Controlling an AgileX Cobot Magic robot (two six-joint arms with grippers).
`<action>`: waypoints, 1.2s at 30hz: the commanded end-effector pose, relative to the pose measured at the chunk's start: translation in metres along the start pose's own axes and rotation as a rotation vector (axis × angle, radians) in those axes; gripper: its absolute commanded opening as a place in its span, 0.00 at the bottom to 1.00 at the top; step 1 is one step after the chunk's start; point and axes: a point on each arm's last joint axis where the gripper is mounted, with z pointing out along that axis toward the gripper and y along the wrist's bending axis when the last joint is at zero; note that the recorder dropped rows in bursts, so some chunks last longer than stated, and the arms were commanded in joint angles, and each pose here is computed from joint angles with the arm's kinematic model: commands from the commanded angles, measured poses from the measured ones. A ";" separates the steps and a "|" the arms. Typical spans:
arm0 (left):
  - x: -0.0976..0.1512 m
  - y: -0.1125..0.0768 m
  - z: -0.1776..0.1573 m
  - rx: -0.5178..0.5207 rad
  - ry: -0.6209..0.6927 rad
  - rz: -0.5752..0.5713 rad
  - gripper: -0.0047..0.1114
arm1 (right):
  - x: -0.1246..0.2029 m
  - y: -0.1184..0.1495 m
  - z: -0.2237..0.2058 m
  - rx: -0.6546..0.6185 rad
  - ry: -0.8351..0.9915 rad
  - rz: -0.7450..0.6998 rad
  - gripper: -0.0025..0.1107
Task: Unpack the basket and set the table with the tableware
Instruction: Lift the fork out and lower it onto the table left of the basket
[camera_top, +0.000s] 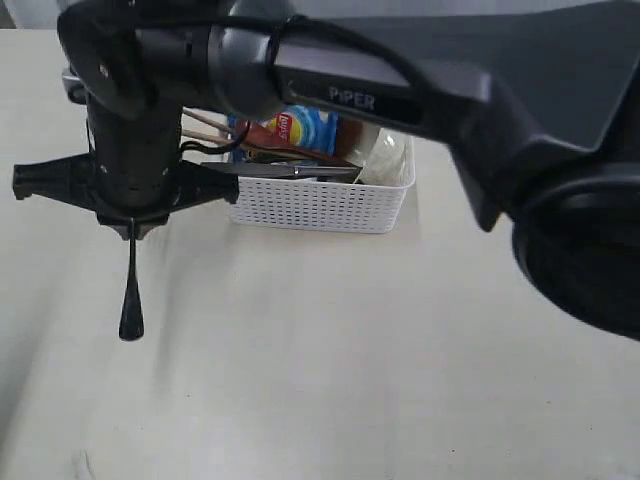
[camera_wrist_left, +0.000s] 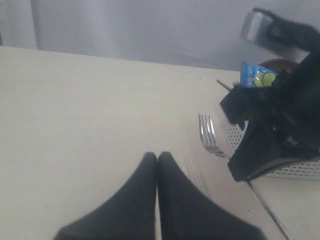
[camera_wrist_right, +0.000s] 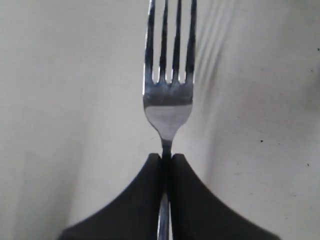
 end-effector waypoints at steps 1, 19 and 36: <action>0.000 0.000 0.000 0.002 -0.012 -0.003 0.04 | 0.000 -0.007 0.017 0.085 -0.017 0.075 0.02; 0.000 0.000 0.000 0.002 -0.012 -0.003 0.04 | 0.003 -0.018 0.051 0.169 -0.006 0.147 0.02; 0.000 0.000 0.000 0.002 -0.012 -0.003 0.04 | 0.000 -0.025 0.059 0.223 -0.048 0.146 0.02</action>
